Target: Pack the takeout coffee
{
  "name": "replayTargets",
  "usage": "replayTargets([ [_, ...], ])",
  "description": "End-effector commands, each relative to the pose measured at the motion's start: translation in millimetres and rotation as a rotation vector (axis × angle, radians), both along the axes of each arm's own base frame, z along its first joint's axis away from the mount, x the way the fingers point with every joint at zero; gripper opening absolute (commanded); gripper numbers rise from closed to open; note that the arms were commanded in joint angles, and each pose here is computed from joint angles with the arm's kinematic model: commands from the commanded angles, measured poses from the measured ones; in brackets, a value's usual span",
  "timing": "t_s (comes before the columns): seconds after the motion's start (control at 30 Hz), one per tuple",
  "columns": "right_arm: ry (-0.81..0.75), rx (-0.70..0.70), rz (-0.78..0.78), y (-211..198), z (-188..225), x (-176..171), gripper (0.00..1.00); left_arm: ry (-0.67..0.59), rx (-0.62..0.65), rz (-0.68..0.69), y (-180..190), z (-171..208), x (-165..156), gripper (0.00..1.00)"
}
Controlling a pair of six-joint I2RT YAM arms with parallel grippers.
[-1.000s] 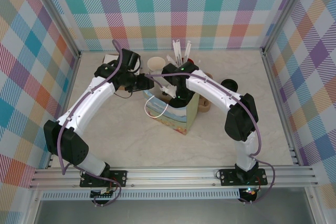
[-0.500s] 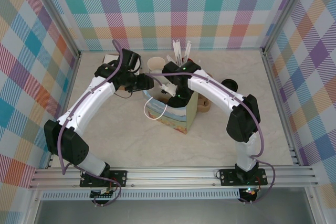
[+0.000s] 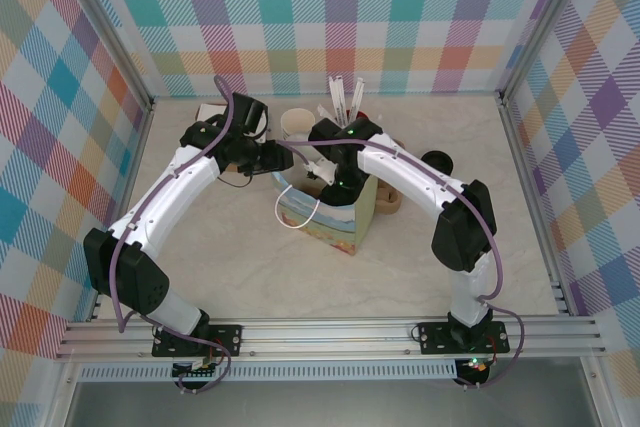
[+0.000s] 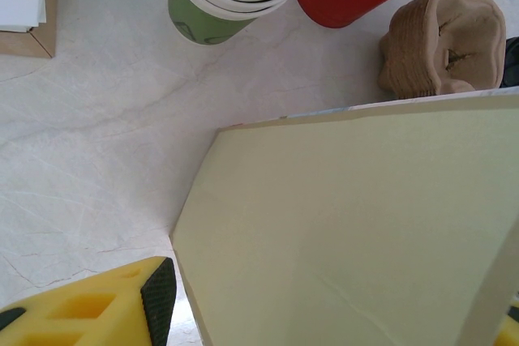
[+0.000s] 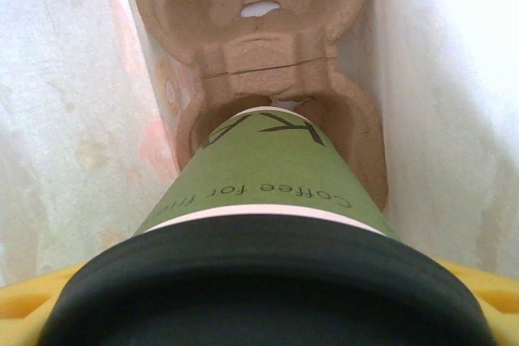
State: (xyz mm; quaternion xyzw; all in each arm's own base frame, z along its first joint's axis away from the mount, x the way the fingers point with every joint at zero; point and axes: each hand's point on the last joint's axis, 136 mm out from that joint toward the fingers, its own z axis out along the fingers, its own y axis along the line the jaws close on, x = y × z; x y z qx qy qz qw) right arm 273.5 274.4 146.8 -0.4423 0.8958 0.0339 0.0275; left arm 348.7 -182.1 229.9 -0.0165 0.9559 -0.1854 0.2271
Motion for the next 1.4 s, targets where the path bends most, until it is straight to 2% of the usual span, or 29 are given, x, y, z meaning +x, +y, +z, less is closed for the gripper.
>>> replayTargets([
  [0.0,-0.001,0.010,0.017,-2.3,2.7,-2.6,0.78,0.021,0.027,0.024,11.8,-6.1,2.1,0.57],
  [1.37,0.050,0.013,0.005,3.8,-42.8,-5.1,0.78,0.031,0.030,0.023,11.6,-11.2,1.1,0.57],
])
